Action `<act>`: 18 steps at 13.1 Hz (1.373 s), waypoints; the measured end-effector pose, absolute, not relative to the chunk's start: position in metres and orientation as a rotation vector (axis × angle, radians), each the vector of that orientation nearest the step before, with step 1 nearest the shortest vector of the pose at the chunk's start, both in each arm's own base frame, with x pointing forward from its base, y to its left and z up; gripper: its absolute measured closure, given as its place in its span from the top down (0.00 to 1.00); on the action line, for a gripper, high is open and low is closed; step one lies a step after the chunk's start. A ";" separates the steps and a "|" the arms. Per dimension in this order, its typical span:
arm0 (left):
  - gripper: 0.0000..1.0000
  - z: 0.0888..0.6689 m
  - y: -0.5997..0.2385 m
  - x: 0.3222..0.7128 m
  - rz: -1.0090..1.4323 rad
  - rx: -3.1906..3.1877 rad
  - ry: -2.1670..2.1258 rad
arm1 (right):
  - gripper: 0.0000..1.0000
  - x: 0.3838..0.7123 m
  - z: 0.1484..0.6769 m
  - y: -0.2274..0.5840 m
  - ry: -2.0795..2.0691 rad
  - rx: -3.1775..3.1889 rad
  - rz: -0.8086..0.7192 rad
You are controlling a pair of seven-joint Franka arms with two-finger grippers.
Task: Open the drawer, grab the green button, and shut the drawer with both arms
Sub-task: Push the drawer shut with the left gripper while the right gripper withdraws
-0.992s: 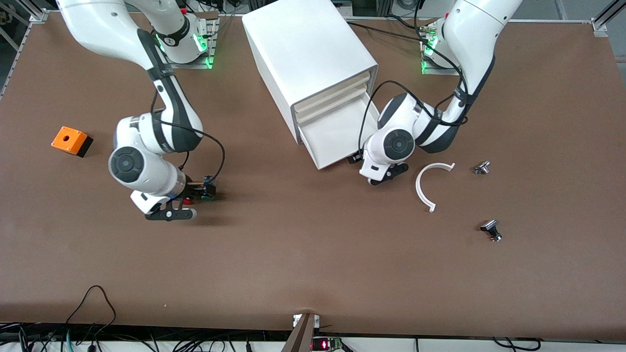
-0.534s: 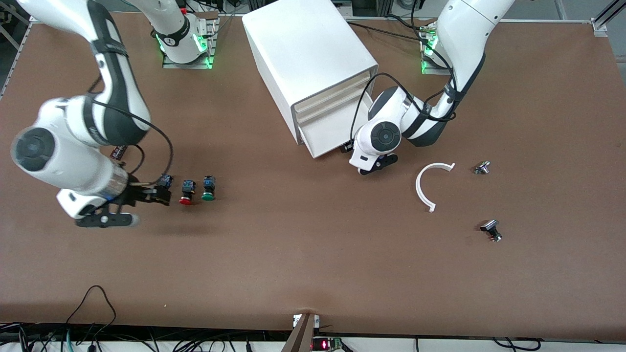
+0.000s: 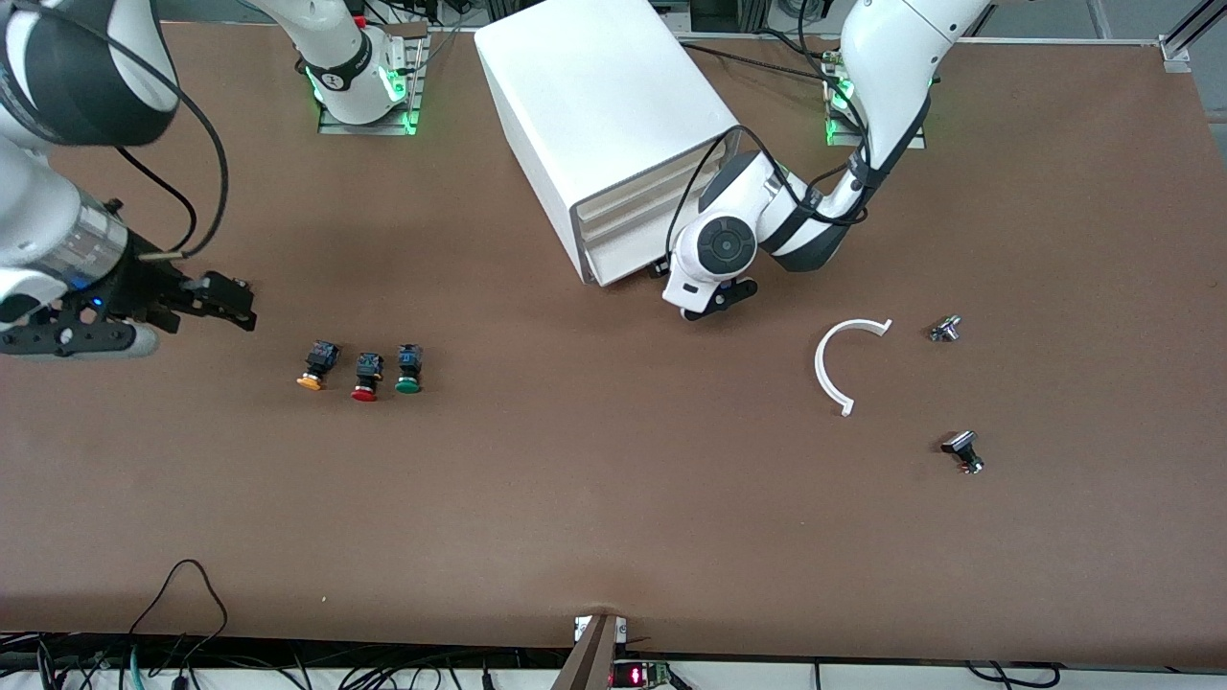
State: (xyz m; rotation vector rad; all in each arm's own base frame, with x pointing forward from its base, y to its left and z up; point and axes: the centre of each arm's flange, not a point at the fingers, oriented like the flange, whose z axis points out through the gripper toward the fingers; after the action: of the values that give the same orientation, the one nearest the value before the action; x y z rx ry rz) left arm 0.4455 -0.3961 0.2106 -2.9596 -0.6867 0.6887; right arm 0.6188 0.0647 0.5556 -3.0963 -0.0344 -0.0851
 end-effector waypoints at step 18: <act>0.97 0.230 -0.414 0.428 0.634 -2.944 -0.639 | 1.00 0.545 0.616 0.033 0.125 -3.144 -0.044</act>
State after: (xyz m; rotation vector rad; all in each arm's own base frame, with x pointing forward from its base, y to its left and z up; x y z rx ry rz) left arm 0.4277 -0.4138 0.2303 -2.9440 -0.6392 0.6340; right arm 0.5447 0.0329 0.6156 -3.1440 0.1250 -0.0442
